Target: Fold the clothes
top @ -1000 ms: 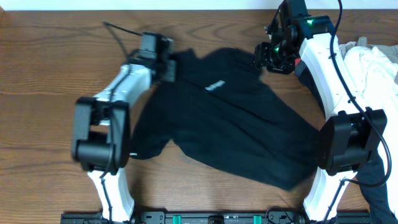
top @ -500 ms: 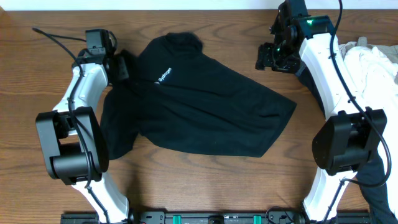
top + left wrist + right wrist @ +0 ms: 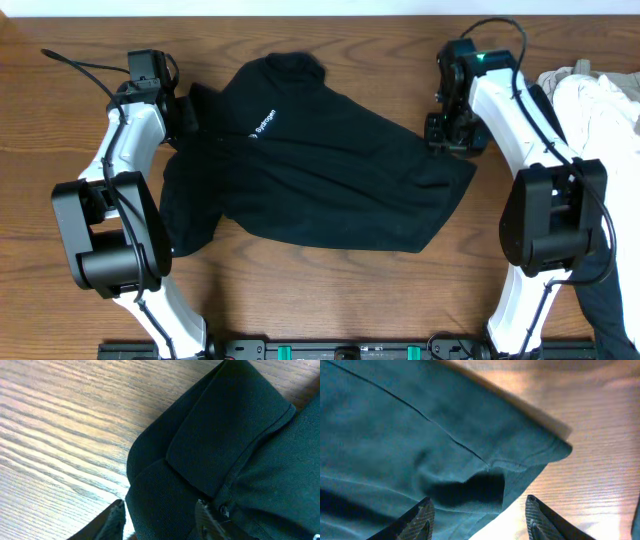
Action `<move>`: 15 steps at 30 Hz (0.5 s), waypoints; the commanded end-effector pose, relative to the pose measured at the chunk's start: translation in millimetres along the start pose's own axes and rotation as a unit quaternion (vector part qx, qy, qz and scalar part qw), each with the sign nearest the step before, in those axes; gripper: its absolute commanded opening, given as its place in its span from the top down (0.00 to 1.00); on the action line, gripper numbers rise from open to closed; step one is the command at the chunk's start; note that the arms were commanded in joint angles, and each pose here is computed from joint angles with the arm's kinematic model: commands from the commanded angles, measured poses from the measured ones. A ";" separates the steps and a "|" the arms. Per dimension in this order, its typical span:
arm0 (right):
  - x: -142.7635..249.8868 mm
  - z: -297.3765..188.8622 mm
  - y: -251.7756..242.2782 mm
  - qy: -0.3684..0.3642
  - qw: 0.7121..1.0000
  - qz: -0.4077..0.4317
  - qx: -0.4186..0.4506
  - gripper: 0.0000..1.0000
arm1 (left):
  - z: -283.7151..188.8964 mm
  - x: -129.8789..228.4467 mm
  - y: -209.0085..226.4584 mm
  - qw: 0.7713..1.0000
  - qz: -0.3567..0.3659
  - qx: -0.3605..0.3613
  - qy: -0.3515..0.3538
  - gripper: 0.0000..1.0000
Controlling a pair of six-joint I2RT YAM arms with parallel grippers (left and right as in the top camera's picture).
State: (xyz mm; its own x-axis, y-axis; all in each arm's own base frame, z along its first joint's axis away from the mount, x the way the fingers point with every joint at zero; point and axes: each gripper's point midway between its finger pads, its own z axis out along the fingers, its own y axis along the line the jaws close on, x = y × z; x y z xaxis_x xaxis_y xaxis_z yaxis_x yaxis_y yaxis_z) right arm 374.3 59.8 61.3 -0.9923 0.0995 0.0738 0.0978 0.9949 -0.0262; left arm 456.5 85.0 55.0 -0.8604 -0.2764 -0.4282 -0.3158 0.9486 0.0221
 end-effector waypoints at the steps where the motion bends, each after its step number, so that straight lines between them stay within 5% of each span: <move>1: 6.9 18.4 -2.8 0.014 1.000 0.005 0.011 0.44 | -0.7 -2.5 3.7 1.000 -0.003 -0.010 -0.003 0.49; 7: 9.3 41.9 2.1 0.011 1.000 -0.010 -0.004 0.50 | -0.9 4.4 -6.3 1.000 -0.002 0.020 0.013 0.42; 15: -2.5 54.6 5.1 -0.019 1.000 -0.009 -0.012 0.71 | -8.5 39.0 -35.0 0.990 -0.005 0.109 0.088 0.41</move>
State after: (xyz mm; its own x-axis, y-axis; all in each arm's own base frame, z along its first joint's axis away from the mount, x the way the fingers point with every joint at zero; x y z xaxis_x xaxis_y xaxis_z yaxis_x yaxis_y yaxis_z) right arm 372.2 61.4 11.5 -0.9956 0.0870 0.0351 0.0869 0.9962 -0.0040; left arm 433.8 55.7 44.0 -0.9100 -0.2870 -0.2991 -0.2697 0.9579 -0.0985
